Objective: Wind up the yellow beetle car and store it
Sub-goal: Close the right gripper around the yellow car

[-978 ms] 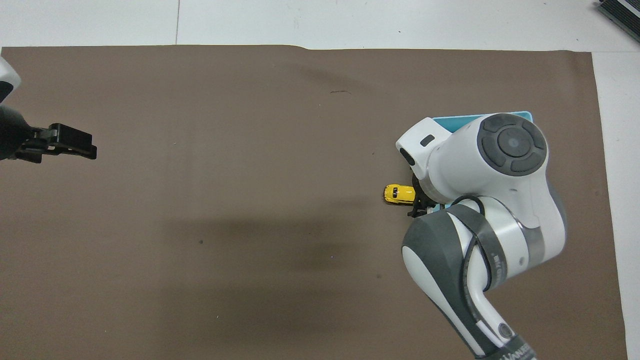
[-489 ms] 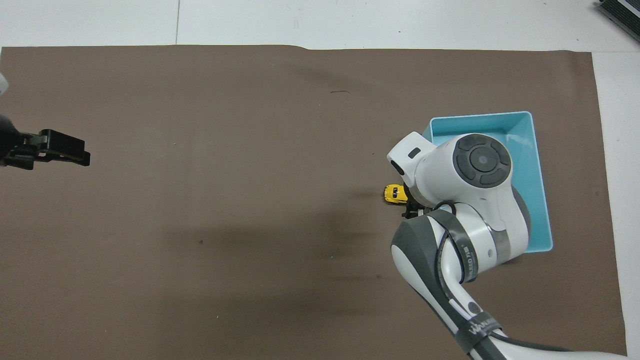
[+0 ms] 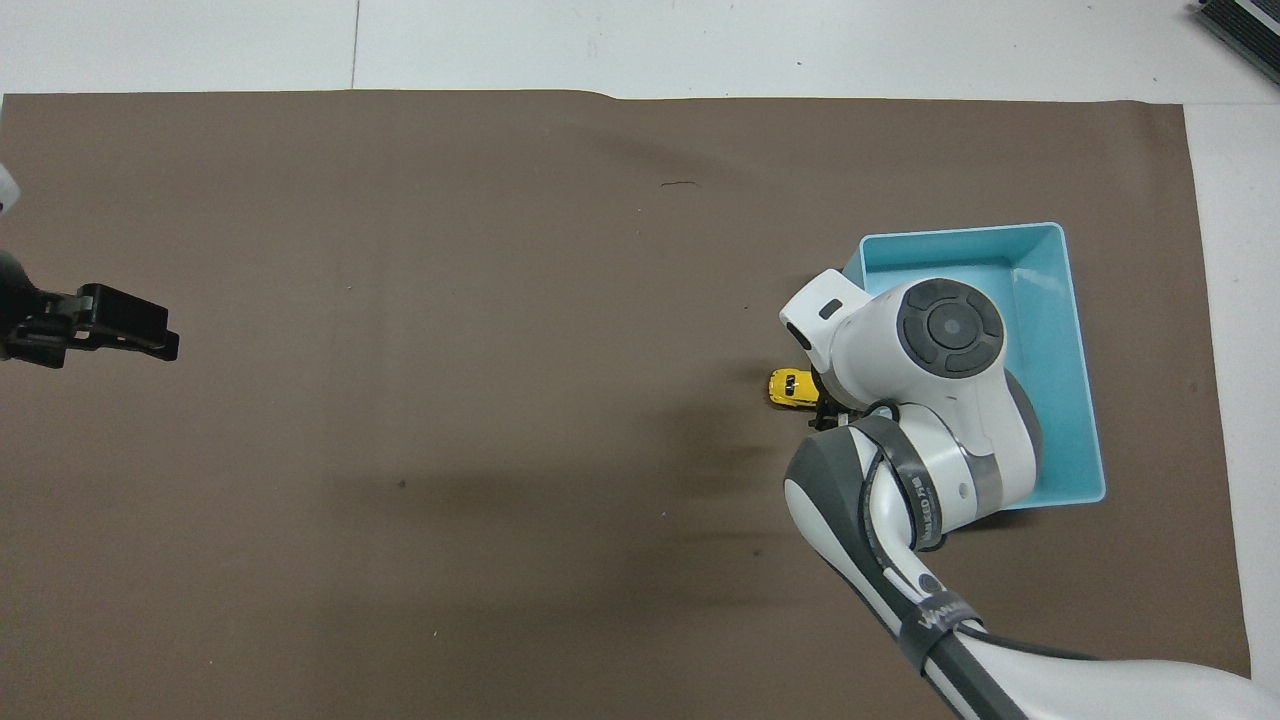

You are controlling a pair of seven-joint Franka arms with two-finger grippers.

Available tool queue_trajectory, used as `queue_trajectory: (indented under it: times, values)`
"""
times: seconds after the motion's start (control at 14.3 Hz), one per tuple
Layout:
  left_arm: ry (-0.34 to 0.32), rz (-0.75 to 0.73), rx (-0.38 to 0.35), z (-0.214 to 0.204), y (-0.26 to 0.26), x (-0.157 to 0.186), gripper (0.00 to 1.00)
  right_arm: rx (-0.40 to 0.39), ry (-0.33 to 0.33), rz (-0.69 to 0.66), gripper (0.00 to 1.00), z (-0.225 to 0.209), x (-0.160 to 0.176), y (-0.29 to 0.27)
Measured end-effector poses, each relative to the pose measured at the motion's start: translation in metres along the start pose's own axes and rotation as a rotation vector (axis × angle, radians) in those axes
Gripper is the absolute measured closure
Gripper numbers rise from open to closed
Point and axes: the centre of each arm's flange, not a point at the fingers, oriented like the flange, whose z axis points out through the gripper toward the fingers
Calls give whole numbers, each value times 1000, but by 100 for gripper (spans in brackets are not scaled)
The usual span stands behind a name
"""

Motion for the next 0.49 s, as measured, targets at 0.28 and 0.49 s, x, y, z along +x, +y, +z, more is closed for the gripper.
queue_trajectory:
  times: [0.28, 0.49]
  values:
    - [1, -7, 0, 0, -4, 0, 0, -7, -5, -9, 0, 31, 3, 6]
    - [1, -9, -1, 0, -5, 0, 0, -7, -23, -25, 0, 39, 3, 6]
